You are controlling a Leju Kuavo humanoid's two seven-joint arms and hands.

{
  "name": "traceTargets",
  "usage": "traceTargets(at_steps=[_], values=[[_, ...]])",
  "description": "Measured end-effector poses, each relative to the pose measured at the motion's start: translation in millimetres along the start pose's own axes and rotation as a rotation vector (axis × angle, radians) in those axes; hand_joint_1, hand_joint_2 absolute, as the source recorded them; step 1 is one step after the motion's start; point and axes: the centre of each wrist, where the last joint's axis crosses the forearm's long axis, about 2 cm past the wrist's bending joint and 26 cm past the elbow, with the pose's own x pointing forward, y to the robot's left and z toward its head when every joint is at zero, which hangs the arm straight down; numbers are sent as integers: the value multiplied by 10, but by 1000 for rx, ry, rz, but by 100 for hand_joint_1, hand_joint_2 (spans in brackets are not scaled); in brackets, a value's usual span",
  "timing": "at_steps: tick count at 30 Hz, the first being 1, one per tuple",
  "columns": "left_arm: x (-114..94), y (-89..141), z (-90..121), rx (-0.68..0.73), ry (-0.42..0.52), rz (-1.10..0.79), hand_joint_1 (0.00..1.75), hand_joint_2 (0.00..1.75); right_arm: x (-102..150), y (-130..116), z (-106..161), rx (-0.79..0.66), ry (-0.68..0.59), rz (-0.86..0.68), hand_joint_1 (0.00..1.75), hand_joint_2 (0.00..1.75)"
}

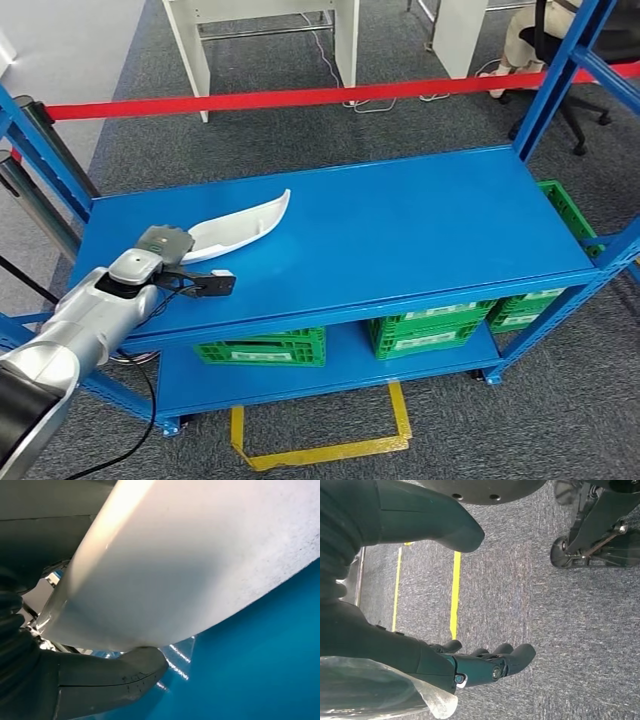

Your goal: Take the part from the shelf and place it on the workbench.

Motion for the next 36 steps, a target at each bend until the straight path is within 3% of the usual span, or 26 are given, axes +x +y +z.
traceTargets(at_steps=[9,12,18,25,36], values=[[-8,164,-21,-3,-114,115,175,175,22,-7,0,5,-1,-6,0,175],[31,175,-20,70,-178,208,175,175,-1,-1,0,7,5,-13,0,175],[336,157,45,313,-432,737,175,175,9,-9,-1,-3,-6,-23,0,175],[443,349,260,572,-581,1233,175,175,-20,-3,-1,-13,-8,-26,0,175],[440,474,478,714,-652,1313,175,175,-4,15,2,-13,-9,-34,0,175]])
